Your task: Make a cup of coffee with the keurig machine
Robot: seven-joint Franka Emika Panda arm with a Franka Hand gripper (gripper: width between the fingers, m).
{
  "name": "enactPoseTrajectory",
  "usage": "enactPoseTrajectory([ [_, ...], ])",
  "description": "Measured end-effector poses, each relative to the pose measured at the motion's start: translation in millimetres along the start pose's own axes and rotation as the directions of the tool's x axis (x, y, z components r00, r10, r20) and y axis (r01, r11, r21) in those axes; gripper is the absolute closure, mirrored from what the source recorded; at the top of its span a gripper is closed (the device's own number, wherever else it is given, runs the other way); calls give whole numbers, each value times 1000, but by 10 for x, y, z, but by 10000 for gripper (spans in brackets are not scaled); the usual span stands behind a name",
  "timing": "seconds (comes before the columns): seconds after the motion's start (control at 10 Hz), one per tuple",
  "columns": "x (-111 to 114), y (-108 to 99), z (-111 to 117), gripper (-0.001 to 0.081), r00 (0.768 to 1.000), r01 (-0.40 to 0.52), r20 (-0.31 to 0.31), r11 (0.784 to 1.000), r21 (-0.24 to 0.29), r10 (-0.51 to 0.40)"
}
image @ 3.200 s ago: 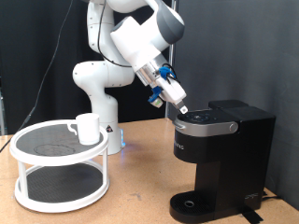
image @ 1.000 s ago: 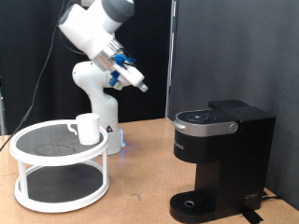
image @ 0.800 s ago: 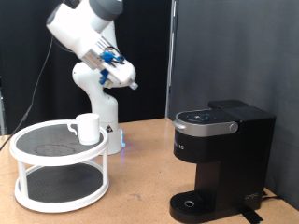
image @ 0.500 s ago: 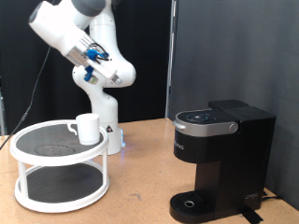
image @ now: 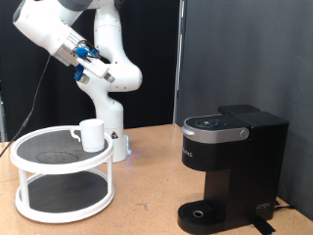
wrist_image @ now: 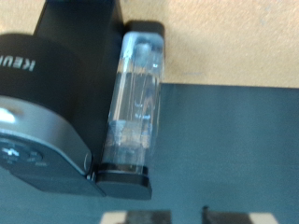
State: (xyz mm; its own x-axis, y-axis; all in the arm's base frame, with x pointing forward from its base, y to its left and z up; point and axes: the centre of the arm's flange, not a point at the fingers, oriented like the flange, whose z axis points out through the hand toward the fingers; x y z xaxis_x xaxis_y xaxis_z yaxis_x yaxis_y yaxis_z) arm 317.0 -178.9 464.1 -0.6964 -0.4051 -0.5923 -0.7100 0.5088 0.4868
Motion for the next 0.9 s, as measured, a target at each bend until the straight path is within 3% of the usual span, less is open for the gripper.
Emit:
enactPoseTrajectory([
  [0.5, 446, 43, -528, 806, 992, -84, 95, 996, 43, 80],
  [0.9, 660, 123, -757, 806, 994, -99, 55, 994, 44, 97],
])
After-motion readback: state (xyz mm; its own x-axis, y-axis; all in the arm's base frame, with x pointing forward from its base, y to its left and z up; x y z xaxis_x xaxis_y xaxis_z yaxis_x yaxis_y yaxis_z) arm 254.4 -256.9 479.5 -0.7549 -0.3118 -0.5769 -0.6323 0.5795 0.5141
